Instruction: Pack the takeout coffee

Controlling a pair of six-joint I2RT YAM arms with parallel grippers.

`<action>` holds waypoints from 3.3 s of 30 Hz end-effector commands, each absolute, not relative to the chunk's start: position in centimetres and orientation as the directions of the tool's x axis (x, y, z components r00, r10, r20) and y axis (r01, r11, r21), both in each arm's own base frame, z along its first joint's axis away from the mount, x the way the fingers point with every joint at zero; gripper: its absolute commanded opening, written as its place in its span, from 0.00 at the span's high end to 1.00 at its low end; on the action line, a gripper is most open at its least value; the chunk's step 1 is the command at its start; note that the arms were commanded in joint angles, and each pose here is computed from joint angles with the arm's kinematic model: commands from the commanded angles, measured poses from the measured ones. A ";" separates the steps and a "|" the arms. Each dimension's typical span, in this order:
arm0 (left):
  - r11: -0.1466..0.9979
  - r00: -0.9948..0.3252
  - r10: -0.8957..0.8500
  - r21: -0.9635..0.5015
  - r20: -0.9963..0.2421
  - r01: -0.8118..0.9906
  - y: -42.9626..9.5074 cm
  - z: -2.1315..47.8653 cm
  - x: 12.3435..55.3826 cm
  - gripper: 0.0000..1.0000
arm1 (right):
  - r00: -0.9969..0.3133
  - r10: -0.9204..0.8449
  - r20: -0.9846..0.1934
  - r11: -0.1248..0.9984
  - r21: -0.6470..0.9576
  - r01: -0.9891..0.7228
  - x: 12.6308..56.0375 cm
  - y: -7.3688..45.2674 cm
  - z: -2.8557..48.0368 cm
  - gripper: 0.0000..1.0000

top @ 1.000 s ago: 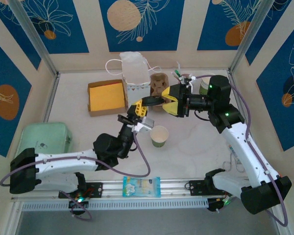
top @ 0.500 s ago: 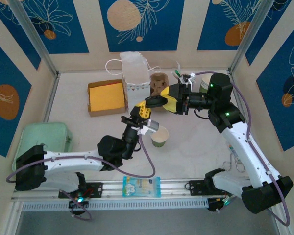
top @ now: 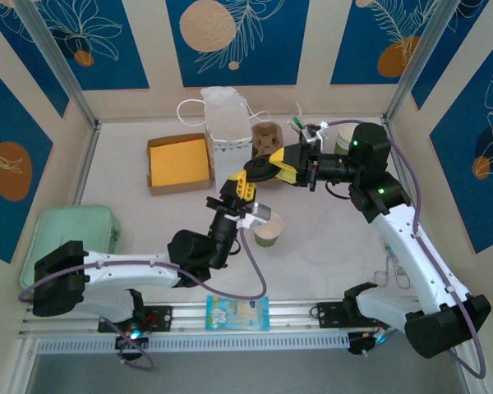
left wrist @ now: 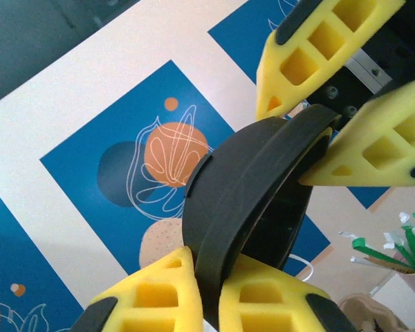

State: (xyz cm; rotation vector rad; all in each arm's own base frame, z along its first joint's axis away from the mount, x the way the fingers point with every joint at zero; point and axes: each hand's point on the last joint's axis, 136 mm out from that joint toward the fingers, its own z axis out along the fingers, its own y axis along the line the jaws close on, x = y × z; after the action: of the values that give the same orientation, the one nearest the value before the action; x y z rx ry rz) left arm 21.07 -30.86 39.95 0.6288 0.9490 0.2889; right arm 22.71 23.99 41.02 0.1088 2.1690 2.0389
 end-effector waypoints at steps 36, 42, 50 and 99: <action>0.727 0.352 0.424 0.546 -0.834 0.417 -29.3 36.9 20.0 0.25 | -0.956 0.264 -0.127 0.059 0.992 -0.116 23.6 19.5 40.7 0.87; 0.688 -0.045 0.257 0.150 -0.965 0.710 -28.8 34.1 21.3 0.26 | -0.956 0.256 -0.144 0.089 0.988 -0.125 23.4 19.4 39.7 0.87; 0.368 -0.444 -0.058 -0.432 -0.894 0.823 -29.3 36.7 20.5 0.29 | -0.954 0.185 -0.236 0.063 0.972 -0.228 22.1 19.7 40.4 0.87; -0.420 -0.749 -0.167 -0.641 -0.641 0.642 -30.2 45.3 18.8 0.51 | -0.827 0.039 -0.561 -0.120 0.819 -0.561 18.7 24.7 46.6 0.88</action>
State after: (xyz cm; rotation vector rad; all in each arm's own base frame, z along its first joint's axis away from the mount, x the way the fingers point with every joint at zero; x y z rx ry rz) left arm 20.22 -31.09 43.36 0.6215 1.4070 -2.1973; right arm 18.42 24.60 46.66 -0.5927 1.7635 2.0002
